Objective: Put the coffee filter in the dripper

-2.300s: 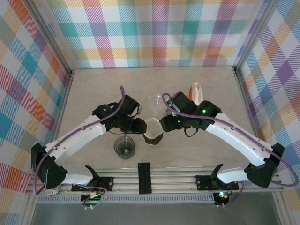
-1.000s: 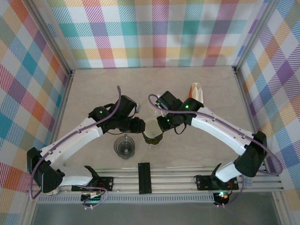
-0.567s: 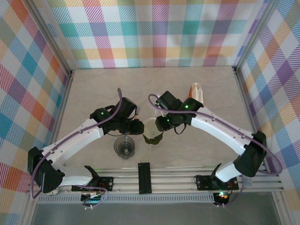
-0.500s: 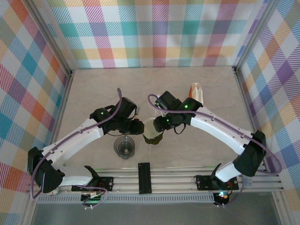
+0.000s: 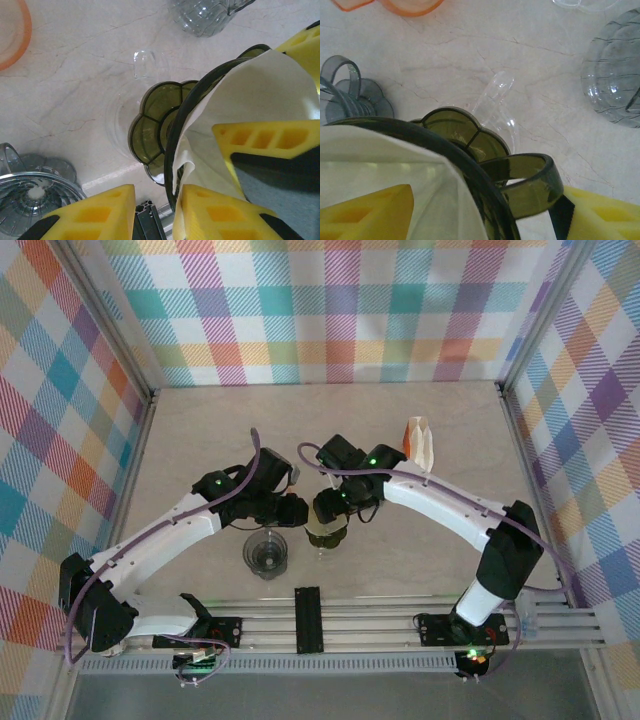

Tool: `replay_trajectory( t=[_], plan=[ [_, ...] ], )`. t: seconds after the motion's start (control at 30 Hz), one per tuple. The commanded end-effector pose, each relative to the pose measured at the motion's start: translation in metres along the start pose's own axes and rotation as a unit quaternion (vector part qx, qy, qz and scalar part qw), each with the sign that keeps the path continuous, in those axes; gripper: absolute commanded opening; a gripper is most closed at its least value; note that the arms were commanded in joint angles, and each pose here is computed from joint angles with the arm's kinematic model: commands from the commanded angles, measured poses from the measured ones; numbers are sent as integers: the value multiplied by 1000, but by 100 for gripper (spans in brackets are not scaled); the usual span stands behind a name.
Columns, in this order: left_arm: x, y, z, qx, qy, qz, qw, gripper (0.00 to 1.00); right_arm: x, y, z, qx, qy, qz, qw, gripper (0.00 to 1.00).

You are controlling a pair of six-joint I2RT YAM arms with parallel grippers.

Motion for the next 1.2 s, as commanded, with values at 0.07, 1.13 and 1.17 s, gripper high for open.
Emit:
replay_trajectory(
  t=[0.07, 1.13, 1.17],
  plan=[
    [3, -3, 4, 6, -5, -12, 1000, 31, -4, -3, 16, 21, -10, -3, 1000, 73],
    [10, 4, -3, -77, -19, -42, 996, 54, -13, -9, 46, 28, -60, 3, 998, 72],
    [10, 5, -2, -76, -21, -41, 996, 54, -13, -9, 46, 28, -60, 3, 998, 72]
  ],
)
Point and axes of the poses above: each hand's point on the last joint's axis, 136 mm out from that joint toward the fingers, its own z axis out along the fingers, its own x axis along the line the jaws close on, y = z × x, the point moved 10 cm from there along -z, back along the fingers, and after that the axes turned 14 degrees about z, right-handed, at the moved point
